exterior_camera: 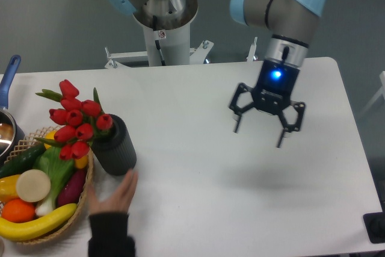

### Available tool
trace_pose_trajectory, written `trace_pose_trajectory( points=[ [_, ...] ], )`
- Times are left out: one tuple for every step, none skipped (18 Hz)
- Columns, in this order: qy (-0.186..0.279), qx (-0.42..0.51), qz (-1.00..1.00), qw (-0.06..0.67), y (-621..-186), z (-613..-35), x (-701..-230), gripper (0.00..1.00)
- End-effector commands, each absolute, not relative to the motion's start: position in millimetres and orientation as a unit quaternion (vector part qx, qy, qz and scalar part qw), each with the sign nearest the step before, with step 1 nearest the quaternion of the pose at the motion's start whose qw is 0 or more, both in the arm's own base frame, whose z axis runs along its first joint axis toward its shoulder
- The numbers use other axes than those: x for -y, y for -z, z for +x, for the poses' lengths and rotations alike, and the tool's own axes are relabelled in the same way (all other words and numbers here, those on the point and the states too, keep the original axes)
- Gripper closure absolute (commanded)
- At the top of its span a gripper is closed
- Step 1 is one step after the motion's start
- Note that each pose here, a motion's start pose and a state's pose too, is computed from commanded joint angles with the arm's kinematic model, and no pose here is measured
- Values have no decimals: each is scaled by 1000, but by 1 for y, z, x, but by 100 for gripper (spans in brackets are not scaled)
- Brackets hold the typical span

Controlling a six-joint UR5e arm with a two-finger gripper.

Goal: Insert the flowers into the vase

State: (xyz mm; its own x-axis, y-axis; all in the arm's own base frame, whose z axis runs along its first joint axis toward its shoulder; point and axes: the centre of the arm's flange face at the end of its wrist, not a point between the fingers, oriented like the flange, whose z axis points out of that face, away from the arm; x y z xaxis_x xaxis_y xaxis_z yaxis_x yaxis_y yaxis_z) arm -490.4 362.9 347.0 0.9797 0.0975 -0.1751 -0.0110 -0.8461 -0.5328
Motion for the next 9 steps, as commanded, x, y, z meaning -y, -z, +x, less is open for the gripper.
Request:
trace_pose_trajectory(
  points=[
    [-112,9,-962,248,-344,-489,-369,0],
    [-119,2,-968,222,-338,-489,-374,0],
    [-122,2,-971,207,-337,-492,-378,0],
    [-119,4,-974,191,-336,-496,-379,0],
    [-113,5,-978,175,-341,-501,-379,0],
    [-101,3,-982,157,-347,-508,-381,0],
    [-86,-3,-987,137,-354,-515,-386,0],
    [-61,-40,-994,86,-362,-527,-403,0],
    [-59,-46,-995,64,-362,-531,-407,0]
  ],
)
